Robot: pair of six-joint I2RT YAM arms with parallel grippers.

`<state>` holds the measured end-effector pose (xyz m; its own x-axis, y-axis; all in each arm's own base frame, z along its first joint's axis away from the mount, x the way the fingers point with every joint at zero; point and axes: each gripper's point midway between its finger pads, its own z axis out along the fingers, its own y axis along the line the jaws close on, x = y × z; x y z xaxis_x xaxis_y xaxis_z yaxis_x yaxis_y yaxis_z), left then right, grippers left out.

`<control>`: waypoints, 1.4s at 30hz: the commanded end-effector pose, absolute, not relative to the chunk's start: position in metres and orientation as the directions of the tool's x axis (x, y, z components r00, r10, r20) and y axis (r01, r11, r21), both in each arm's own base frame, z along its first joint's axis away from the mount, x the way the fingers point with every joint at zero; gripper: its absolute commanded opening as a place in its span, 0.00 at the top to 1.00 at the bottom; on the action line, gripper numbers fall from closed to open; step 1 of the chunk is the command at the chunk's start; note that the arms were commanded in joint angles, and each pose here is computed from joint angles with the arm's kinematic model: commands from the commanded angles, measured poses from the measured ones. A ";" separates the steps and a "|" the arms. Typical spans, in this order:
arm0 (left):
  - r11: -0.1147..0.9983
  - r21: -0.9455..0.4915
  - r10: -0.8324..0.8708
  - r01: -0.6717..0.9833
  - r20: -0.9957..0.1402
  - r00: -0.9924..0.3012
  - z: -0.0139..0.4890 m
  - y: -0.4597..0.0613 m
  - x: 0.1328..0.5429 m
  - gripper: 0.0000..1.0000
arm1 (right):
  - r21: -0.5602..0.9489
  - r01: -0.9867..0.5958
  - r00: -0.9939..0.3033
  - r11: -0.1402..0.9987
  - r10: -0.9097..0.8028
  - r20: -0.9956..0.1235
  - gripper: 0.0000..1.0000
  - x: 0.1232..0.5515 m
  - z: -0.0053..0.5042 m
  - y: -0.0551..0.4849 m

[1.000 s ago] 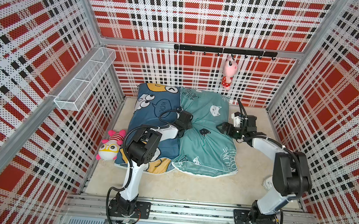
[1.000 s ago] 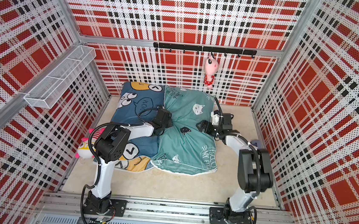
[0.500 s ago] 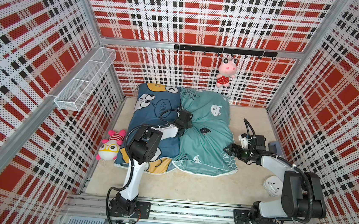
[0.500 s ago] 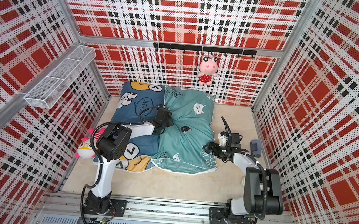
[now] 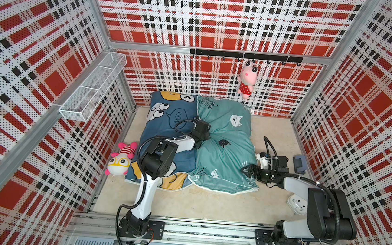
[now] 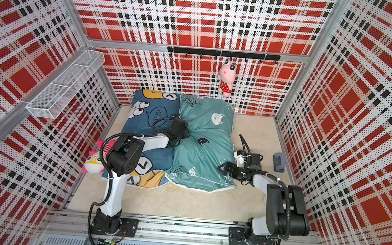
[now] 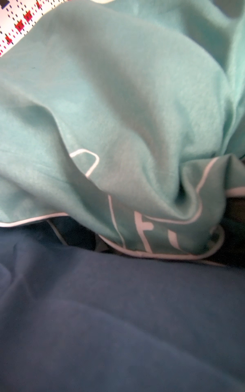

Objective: Zip up pillowcases
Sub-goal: Move the pillowcase to the center of the board, then pick up the pillowcase from the center of the board.

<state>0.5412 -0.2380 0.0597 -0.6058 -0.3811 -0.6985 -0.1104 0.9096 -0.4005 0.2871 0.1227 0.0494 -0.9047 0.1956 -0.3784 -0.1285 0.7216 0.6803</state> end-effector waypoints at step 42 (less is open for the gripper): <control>0.891 -0.424 -0.437 -0.159 -0.714 -0.547 0.048 -0.214 0.545 1.00 | 0.761 0.210 -0.788 0.614 0.567 -0.241 0.68 0.193 0.079 0.096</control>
<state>0.5422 -0.2401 0.0616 -0.5677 -0.4124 -0.7125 -0.0885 0.8911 -0.4451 0.1965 0.0994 0.0849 -0.7930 0.5502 -0.2616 0.1716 0.6137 0.7707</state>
